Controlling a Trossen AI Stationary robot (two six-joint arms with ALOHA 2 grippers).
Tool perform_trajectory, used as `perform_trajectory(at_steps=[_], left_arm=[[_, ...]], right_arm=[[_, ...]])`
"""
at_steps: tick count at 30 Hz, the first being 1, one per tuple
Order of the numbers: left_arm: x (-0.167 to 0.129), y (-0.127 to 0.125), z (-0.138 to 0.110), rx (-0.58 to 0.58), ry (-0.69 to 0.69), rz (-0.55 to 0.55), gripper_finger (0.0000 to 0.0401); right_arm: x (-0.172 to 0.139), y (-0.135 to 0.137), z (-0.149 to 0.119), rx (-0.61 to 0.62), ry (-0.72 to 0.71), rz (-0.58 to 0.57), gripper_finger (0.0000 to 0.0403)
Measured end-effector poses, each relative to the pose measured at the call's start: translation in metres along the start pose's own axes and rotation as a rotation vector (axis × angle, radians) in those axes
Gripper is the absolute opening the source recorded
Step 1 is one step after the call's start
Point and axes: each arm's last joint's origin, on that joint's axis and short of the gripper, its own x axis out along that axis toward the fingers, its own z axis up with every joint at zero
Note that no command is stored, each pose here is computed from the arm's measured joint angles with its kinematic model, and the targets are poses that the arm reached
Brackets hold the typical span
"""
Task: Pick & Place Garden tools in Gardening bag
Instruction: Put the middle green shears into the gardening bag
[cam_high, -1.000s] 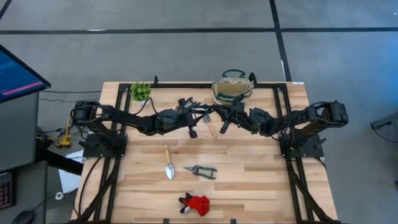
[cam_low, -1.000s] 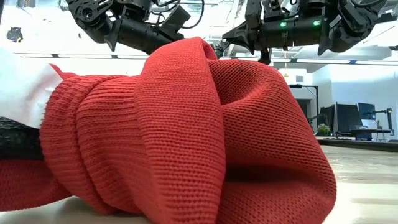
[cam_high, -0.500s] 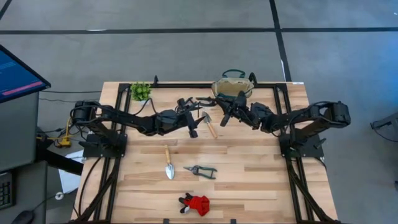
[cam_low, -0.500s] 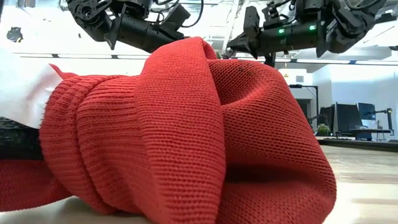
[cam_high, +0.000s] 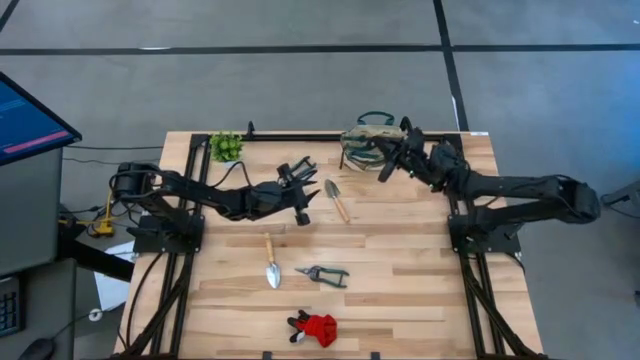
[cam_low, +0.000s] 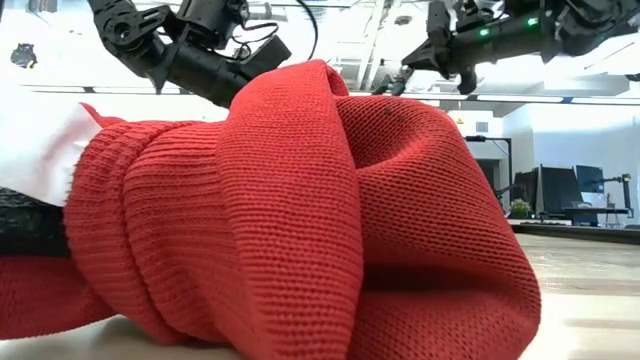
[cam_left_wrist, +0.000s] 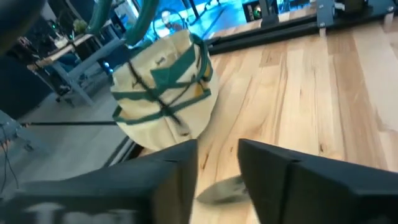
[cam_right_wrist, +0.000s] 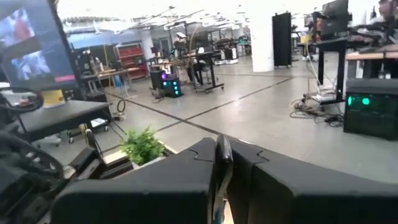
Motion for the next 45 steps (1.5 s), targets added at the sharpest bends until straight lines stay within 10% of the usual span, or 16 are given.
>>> perform_trajectory(at_steps=[7,19,45], left_arm=[[-0.023,0.011,-0.006,-0.062,-0.02,0.004,0.0008],[-0.073,0.033,-0.02,-0.192,-0.096,0.02,0.0002],[-0.084,0.037,-0.024,-0.221,-0.123,0.024,0.0001]], right_arm=[[-0.011,-0.023,0.015,0.005,-0.052,-0.069,0.0004],[-0.017,-0.047,0.025,-0.009,-0.075,-0.164,0.0004],[0.038,-0.097,-0.07,0.141,0.393,-0.255,0.0004]])
